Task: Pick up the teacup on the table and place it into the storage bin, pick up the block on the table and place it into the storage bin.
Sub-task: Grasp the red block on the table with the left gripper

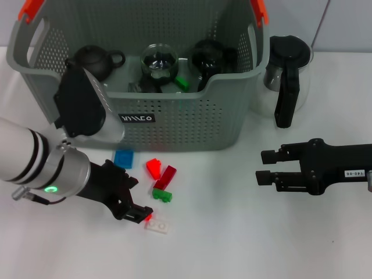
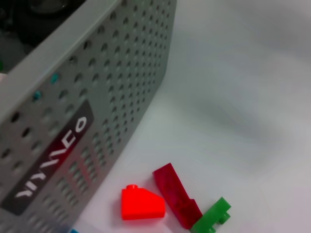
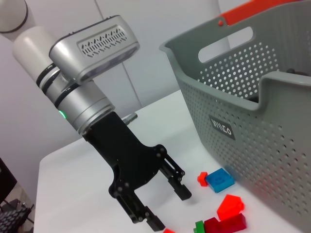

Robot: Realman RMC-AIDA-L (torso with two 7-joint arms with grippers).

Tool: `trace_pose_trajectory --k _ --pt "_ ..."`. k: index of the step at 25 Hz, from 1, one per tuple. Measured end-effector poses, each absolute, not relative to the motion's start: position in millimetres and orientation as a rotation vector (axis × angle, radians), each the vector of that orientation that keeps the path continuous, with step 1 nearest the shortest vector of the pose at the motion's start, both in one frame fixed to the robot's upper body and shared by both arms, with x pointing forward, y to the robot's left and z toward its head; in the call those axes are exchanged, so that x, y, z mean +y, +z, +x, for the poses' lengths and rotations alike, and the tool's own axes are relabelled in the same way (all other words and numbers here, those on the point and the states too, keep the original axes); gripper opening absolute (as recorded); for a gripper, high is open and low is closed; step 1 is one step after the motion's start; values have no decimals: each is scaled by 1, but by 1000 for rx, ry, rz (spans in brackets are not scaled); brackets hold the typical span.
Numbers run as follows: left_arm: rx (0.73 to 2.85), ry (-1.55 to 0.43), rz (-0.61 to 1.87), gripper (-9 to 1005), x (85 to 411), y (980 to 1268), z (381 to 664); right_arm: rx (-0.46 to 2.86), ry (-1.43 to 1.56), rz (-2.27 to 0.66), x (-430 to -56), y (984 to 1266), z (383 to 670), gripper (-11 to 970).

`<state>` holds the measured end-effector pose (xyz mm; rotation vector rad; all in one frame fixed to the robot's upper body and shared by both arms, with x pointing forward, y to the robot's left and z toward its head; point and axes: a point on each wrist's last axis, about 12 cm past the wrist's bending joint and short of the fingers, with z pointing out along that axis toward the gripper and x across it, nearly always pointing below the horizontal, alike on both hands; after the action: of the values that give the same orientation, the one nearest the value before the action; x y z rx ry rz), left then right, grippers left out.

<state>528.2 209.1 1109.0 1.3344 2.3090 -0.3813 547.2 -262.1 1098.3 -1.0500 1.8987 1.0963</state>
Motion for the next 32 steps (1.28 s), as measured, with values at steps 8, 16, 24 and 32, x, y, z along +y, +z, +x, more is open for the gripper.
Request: trace_pose_trajectory --k 8,16,24,32 --pt "2320 -359 1364 702 198 1104 527 1911 1092 -1053 -264 1096 546 583" --pt "2335 -304 1344 702 199 1099 530 1912 1092 -1052 -264 1096 546 583" --pt "2337 -285 1353 703 196 1097 530 1912 1092 -1053 -264 1096 546 583" --pt "2370 -174 1246 703 210 1105 540 1910 1092 -1055 -263 1097 546 583"
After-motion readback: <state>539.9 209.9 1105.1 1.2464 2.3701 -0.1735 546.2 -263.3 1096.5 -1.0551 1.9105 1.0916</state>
